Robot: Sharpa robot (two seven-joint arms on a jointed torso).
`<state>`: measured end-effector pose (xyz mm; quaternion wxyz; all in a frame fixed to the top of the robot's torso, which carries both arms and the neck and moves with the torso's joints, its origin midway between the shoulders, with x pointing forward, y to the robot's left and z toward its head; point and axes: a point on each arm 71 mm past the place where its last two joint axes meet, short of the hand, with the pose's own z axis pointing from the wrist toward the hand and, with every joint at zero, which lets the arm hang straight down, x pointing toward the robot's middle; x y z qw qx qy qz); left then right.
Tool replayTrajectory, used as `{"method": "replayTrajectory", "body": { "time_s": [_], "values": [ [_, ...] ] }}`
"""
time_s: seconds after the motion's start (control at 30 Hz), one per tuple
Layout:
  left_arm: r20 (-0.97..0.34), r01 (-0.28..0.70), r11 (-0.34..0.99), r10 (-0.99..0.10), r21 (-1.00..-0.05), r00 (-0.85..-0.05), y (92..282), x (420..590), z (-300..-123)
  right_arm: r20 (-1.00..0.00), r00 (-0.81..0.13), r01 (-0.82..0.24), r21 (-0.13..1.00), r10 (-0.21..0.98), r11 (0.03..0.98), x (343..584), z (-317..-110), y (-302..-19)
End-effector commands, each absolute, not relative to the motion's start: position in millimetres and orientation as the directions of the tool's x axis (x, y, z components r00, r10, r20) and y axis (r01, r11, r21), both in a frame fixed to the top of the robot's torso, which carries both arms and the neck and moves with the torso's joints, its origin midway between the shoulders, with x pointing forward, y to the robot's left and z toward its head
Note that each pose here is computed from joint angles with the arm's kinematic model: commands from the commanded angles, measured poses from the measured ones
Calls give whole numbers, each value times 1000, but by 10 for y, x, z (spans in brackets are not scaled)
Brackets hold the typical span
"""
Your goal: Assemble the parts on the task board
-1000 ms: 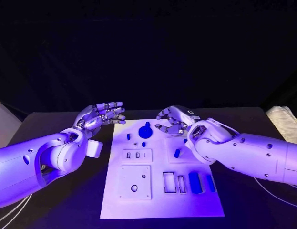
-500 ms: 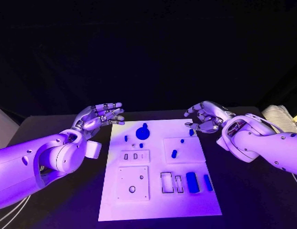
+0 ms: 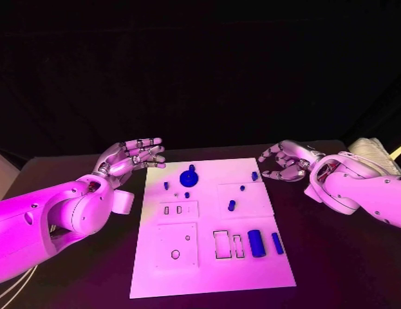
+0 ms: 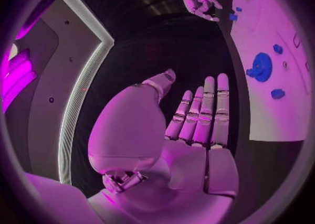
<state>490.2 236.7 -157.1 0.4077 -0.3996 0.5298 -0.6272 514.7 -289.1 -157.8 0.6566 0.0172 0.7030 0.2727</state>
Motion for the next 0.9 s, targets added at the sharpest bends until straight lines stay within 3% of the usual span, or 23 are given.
{"method": "replayTrajectory", "body": {
  "time_s": [0.03, 0.43, 0.9],
  "values": [
    [74, 95, -118, -926, -988, -371, 2342, 4896, -1561, -923, -181, -358, 383, 339, 851, 5150, -1658, -2885],
    [73, 95, -115, -927, -989, -367, 2367, 4902, -1566, -925, -140, -299, 379, 353, 876, 5249, -1786, -2891],
    [72, 95, -114, -928, -989, -364, 2377, 4904, -1568, -919, -165, -287, 391, 357, 874, 5284, -1891, -2784]
  ]
}}
